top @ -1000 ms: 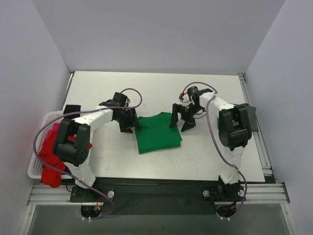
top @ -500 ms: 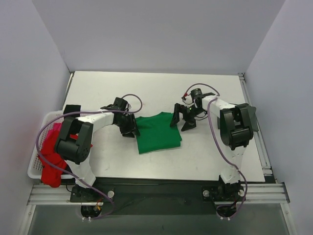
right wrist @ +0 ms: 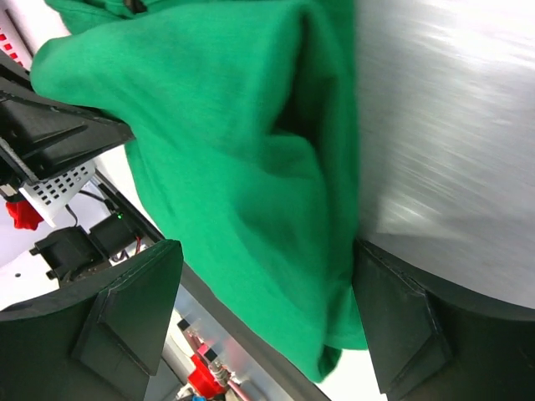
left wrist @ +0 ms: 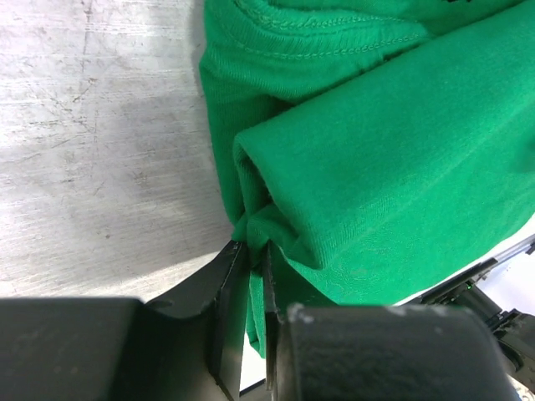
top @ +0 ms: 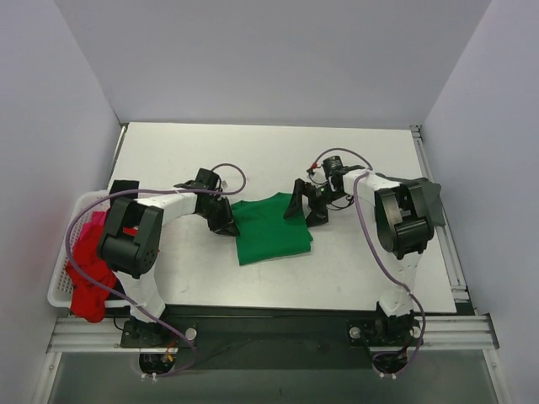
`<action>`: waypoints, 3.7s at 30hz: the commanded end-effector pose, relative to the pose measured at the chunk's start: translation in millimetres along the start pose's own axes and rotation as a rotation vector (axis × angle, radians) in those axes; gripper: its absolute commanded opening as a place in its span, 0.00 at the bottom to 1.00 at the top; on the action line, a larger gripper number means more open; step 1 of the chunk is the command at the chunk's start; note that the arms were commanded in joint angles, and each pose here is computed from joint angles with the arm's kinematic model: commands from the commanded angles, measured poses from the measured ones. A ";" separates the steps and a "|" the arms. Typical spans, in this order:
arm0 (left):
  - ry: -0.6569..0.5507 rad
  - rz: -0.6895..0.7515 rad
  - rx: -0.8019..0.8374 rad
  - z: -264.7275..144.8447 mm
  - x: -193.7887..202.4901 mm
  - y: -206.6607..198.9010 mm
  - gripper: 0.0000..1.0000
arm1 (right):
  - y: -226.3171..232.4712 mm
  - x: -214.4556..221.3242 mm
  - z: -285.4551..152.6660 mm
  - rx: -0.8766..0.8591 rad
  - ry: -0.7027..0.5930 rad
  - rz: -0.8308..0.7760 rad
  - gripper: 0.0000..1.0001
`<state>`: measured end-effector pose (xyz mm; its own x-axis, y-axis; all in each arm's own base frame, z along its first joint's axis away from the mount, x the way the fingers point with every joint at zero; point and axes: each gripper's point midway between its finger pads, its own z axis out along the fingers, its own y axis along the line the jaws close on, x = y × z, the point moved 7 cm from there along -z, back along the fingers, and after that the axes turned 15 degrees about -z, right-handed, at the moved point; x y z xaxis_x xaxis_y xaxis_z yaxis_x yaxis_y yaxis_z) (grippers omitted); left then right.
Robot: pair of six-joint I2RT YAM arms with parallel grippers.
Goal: Fold and stack the t-shirts
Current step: Put the neatly folded tshirt into the corner of the board with the right arm
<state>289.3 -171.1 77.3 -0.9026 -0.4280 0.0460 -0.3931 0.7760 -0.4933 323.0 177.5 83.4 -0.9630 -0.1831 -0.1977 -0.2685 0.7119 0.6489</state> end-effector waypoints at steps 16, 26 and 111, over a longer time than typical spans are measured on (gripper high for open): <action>0.049 0.018 -0.018 14.9 2.8 15.8 0.22 | 14.0 9.0 37.6 0.036 0.031 -0.024 0.50; 0.003 0.002 0.074 -7.1 -10.1 -7.0 0.52 | 11.2 5.0 18.5 0.070 0.003 -0.029 0.05; 0.010 -0.025 0.133 -21.0 10.9 26.7 0.54 | -80.0 -23.3 -307.9 0.749 -0.194 -0.022 0.00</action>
<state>269.2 -150.9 81.4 -0.8908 -0.4437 0.0975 -0.4034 0.6739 -0.6190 359.5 -79.7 257.5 -0.9183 -0.1305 -0.3739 -0.1291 0.9912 -0.0288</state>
